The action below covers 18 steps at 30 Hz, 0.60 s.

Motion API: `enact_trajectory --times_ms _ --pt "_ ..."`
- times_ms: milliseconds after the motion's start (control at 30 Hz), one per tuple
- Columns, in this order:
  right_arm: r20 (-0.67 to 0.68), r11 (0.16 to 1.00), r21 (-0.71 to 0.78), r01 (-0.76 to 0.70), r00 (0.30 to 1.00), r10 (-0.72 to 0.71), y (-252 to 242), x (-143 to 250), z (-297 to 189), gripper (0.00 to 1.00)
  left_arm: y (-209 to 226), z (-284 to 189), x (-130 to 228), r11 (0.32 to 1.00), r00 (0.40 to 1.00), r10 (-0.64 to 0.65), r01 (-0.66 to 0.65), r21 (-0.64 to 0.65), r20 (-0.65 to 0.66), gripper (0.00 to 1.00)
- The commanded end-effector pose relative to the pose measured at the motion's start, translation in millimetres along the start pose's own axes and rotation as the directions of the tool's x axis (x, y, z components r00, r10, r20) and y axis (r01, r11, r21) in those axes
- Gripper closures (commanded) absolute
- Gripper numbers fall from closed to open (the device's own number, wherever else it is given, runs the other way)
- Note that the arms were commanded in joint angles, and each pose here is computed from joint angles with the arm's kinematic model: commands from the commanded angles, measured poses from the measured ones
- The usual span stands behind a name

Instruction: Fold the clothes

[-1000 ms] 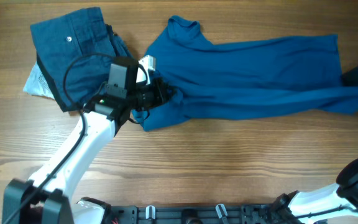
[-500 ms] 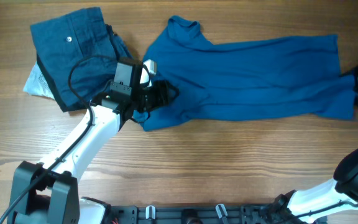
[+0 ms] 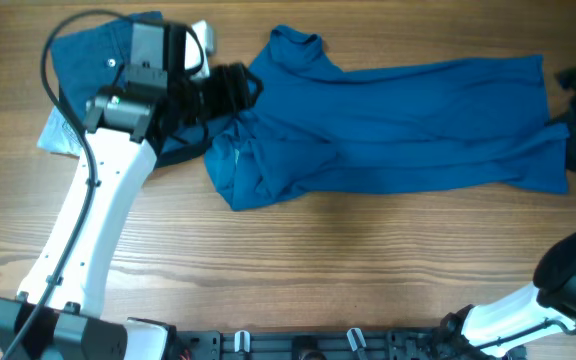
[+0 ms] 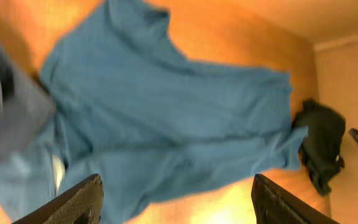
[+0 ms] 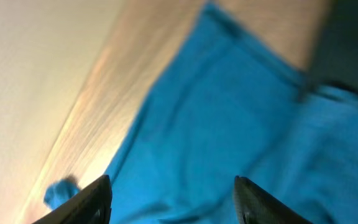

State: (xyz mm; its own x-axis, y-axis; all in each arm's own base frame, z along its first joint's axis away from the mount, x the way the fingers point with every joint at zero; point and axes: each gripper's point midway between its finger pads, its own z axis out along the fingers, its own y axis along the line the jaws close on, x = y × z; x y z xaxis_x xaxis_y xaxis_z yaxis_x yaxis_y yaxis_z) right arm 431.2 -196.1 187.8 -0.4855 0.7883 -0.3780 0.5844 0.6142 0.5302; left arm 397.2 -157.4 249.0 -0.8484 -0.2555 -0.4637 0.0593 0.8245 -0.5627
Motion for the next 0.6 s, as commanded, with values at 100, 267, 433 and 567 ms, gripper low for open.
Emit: enact_trajectory --times_ms 100,267,433,567 --pt "-0.021 0.976 -0.090 0.200 0.979 -0.203 48 16 37 0.27 27 108 -11 0.999 0.995 0.004 0.000 0.039 -0.102 0.24" --pt "-0.053 0.966 -0.106 0.236 0.969 -0.242 52 27 42 0.23 42 177 -33 0.996 0.996 -0.039 0.045 0.072 -0.084 0.23" --pt "-0.109 0.973 -0.086 0.214 0.969 -0.223 45 39 41 0.23 54 220 -51 0.991 0.996 -0.085 0.087 0.097 -0.019 0.22" --pt "-0.137 0.976 -0.075 0.203 0.968 -0.212 41 45 41 0.22 68 249 -51 0.984 0.991 -0.136 0.135 0.116 0.006 0.24"
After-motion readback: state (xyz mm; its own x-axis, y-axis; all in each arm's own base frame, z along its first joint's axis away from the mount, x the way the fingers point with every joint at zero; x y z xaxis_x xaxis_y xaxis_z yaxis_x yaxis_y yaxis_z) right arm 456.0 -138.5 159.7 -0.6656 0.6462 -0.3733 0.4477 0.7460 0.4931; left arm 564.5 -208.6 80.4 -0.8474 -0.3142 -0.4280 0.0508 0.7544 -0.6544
